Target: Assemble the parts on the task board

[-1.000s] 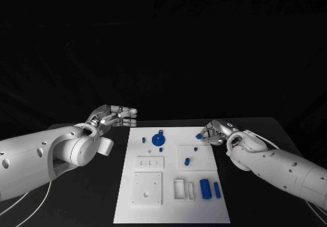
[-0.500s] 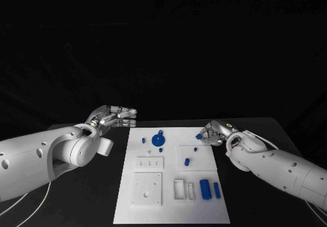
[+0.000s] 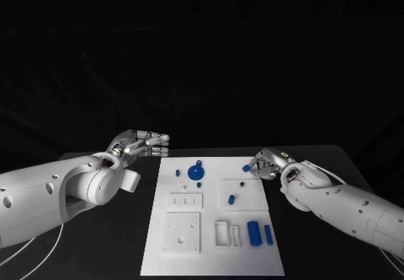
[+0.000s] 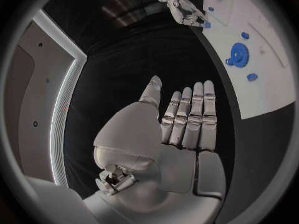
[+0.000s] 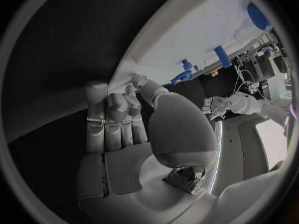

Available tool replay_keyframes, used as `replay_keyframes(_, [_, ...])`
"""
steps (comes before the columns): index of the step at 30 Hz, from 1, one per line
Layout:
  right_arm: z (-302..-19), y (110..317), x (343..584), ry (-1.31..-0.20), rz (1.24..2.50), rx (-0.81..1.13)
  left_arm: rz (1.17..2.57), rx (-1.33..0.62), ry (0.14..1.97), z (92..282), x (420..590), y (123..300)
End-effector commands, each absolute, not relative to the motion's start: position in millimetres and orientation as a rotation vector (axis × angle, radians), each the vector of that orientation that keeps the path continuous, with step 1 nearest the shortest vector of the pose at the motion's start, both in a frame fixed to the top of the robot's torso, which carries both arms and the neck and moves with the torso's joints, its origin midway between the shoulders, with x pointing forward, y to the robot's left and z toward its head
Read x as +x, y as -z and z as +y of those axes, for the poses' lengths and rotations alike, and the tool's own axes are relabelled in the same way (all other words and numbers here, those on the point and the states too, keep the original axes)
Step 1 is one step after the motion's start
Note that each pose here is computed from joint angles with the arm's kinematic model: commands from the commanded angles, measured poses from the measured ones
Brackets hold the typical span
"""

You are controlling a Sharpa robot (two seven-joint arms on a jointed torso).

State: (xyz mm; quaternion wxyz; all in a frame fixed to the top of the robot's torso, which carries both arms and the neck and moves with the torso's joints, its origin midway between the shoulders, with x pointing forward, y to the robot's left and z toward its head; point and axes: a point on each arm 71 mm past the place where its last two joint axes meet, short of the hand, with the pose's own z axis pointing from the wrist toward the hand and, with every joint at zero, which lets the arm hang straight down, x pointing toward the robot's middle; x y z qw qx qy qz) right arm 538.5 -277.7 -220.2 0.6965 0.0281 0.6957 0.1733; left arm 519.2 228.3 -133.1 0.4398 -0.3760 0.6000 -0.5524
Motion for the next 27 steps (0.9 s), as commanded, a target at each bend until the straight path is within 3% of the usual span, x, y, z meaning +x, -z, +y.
replay_keyframes(1, [-277.2,221.4,537.7,-0.376,1.566,0.045,1.498,-0.921,1.389,226.3,518.4,132.5])
replay_keyframes(27, [-263.9,224.0,527.6,-0.415,1.586,0.018,1.498,-0.923,1.387,227.6,518.2,132.6])
